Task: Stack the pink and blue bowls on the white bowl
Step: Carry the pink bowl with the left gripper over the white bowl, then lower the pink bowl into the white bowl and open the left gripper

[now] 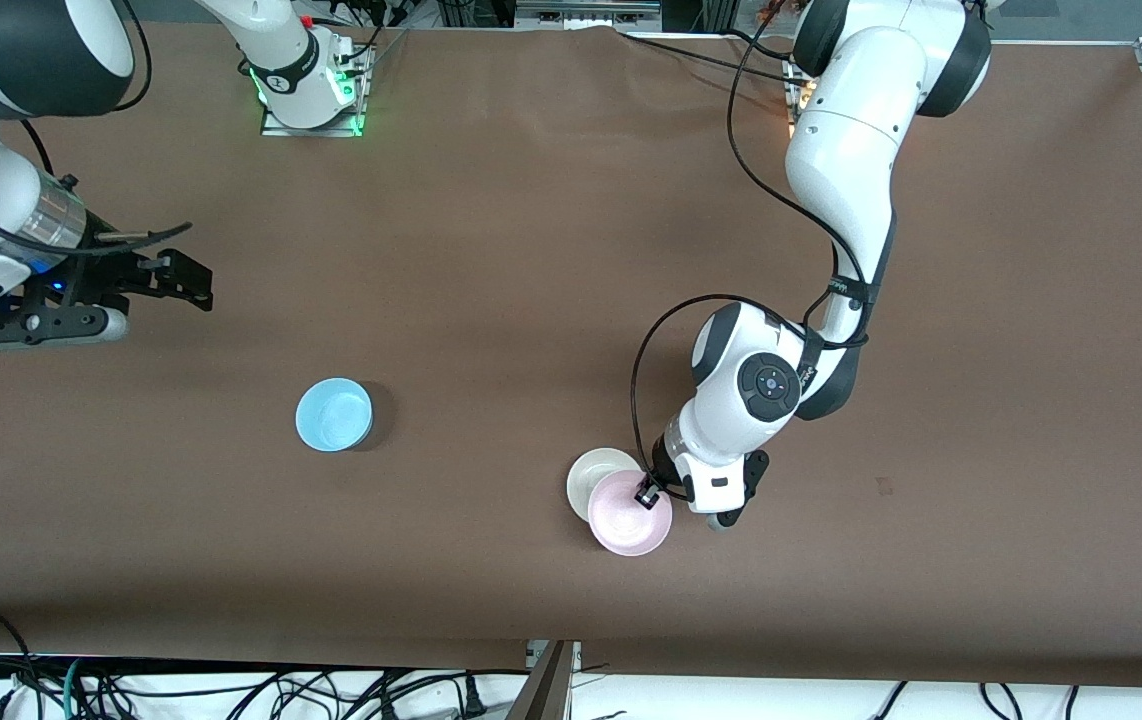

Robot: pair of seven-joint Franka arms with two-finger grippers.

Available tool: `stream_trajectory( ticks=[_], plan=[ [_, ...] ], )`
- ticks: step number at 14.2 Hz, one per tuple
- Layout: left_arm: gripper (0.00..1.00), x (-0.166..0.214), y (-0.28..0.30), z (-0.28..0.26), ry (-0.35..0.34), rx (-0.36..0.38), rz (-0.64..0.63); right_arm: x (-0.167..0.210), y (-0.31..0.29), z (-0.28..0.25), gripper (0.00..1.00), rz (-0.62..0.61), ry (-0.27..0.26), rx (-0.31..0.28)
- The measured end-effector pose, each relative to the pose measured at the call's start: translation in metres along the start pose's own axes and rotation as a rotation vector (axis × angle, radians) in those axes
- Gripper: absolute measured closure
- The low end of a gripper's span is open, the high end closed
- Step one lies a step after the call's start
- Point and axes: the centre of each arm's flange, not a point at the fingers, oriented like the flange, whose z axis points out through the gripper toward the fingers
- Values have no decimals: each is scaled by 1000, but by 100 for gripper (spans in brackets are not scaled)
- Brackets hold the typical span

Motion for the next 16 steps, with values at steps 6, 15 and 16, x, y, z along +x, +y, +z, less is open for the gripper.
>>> stream_trajectory(
  ticks=[6, 15, 16],
  plan=[
    [96, -16, -2, 13, -7, 16, 18, 2, 0, 5, 0, 0, -8, 0],
    [96, -27, -5, 25, -8, 32, 35, 2, 0, 5, 0, 0, -8, 0],
    [96, -27, -6, 25, -4, 34, 38, 2, 0, 5, 0, 0, -8, 0]
  ],
)
